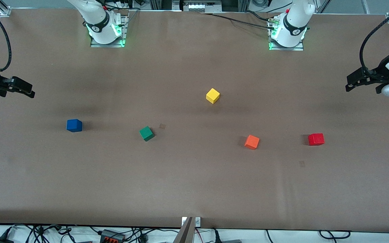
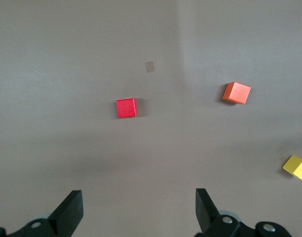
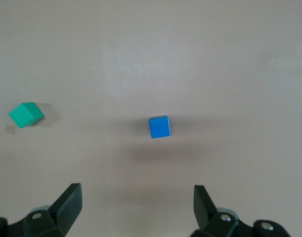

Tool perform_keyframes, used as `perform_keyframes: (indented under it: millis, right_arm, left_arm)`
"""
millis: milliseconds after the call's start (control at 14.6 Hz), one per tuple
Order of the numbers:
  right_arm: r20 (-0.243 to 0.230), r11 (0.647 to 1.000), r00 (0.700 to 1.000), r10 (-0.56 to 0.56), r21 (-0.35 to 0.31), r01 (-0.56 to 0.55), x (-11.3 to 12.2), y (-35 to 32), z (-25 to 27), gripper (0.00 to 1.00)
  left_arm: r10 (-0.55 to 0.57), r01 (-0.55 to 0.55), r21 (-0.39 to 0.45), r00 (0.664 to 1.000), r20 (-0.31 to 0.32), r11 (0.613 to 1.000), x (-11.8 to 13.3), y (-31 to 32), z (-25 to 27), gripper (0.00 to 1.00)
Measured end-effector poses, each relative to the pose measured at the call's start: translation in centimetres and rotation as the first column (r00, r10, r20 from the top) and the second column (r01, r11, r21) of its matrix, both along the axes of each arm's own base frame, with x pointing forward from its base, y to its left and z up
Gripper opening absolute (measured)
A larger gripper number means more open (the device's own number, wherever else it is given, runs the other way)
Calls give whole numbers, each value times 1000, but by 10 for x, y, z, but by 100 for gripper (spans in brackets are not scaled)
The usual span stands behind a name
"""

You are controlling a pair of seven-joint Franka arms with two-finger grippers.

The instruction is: Pass red block to right arm, stack on blue

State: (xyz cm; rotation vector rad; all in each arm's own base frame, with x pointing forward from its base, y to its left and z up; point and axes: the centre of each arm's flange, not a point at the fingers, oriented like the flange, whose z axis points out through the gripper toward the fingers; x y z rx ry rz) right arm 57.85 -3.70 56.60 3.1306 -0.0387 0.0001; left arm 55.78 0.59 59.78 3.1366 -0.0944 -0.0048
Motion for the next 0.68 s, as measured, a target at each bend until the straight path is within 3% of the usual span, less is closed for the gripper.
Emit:
perform_keyframes:
  millis: [685]
  right_arm:
    - [-3,1000,1000,-11,0,11,-2,-6,-5,100]
  left_arm:
    - [0,0,0,1000,0,1000,0,0,0,100]
